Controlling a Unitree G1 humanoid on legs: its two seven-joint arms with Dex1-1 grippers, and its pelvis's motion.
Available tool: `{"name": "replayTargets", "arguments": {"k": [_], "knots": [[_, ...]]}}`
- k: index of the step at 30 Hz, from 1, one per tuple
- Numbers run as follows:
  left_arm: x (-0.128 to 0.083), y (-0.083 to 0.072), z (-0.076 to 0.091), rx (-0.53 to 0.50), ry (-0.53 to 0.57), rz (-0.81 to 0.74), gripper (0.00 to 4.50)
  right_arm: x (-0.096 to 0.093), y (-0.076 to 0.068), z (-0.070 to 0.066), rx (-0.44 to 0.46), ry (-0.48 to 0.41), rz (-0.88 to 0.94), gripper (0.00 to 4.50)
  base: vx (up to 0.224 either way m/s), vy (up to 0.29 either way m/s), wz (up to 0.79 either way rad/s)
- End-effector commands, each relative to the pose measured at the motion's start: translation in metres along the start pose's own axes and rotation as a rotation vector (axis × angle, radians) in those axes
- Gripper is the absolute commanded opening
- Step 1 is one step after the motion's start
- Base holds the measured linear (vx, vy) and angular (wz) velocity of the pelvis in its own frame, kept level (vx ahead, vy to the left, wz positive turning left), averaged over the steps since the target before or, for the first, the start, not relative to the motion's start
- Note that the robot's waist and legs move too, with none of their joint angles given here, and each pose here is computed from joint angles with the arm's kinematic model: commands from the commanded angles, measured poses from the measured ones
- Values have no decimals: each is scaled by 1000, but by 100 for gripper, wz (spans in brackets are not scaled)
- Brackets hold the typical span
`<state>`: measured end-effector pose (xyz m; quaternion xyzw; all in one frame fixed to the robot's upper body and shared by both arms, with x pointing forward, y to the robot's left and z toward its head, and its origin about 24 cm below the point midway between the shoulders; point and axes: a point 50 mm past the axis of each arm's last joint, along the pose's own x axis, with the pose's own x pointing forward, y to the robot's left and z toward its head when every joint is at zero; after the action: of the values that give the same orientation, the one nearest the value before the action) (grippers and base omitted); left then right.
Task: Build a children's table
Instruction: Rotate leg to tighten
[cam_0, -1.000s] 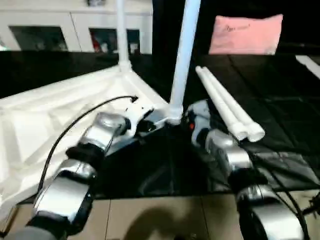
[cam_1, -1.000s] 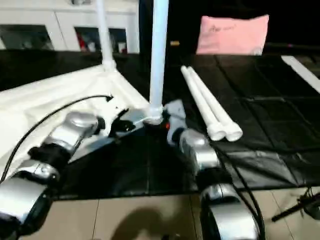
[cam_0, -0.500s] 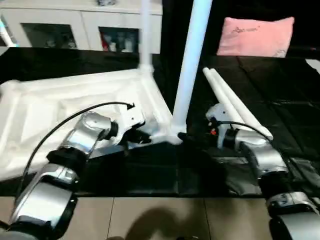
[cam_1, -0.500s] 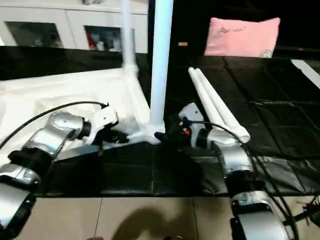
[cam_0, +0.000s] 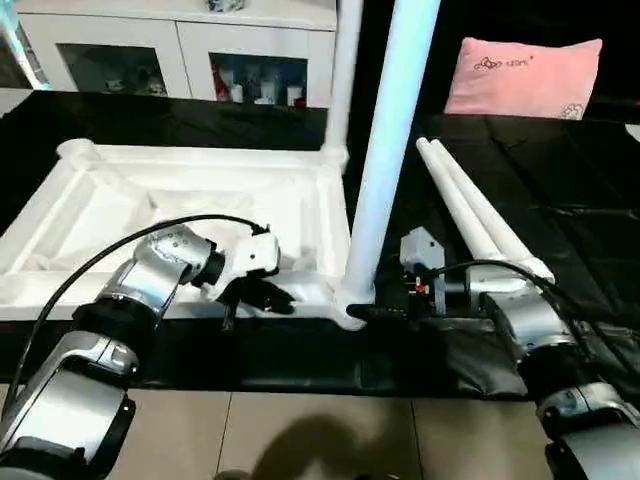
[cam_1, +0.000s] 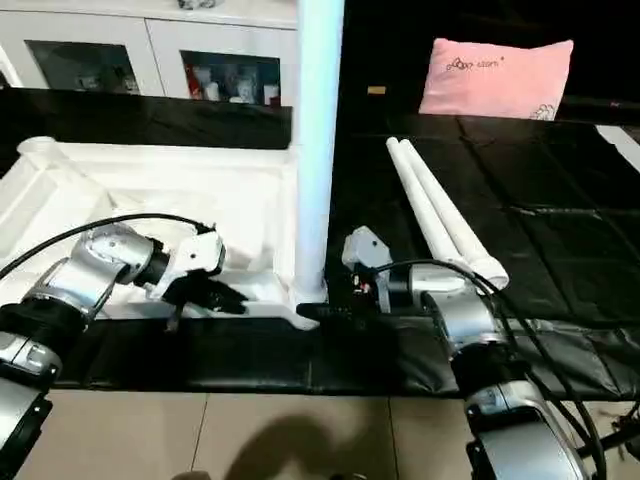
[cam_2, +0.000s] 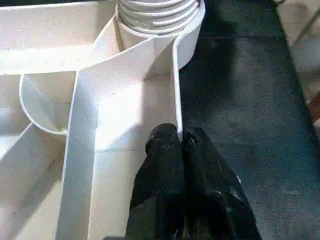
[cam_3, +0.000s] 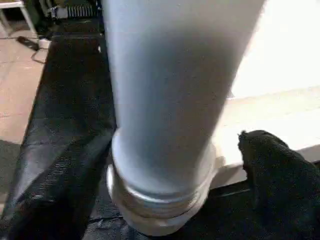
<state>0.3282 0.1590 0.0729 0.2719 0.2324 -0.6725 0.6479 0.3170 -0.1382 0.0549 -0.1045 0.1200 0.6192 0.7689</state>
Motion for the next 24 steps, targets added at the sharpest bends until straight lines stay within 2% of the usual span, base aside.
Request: {"name": "replayTargets", "arguments": {"k": [1, 2, 15, 24], "knots": [[8, -5, 5, 56, 29, -86, 0, 0, -2, 6, -25, -1, 25, 401, 0, 0, 0], [8, -5, 5, 62, 36, -92, 0, 1, -2, 7, -20, -5, 48, 380, 0, 0, 0], [7, -4, 7, 76, 47, -107, 0, -1, 1, 6, -16, 8, 147, 276, 0, 0, 0], [8, -5, 5, 69, 49, -108, 0, 0, 4, 3, -2, 17, 179, 261, 0, 0, 0]]}}
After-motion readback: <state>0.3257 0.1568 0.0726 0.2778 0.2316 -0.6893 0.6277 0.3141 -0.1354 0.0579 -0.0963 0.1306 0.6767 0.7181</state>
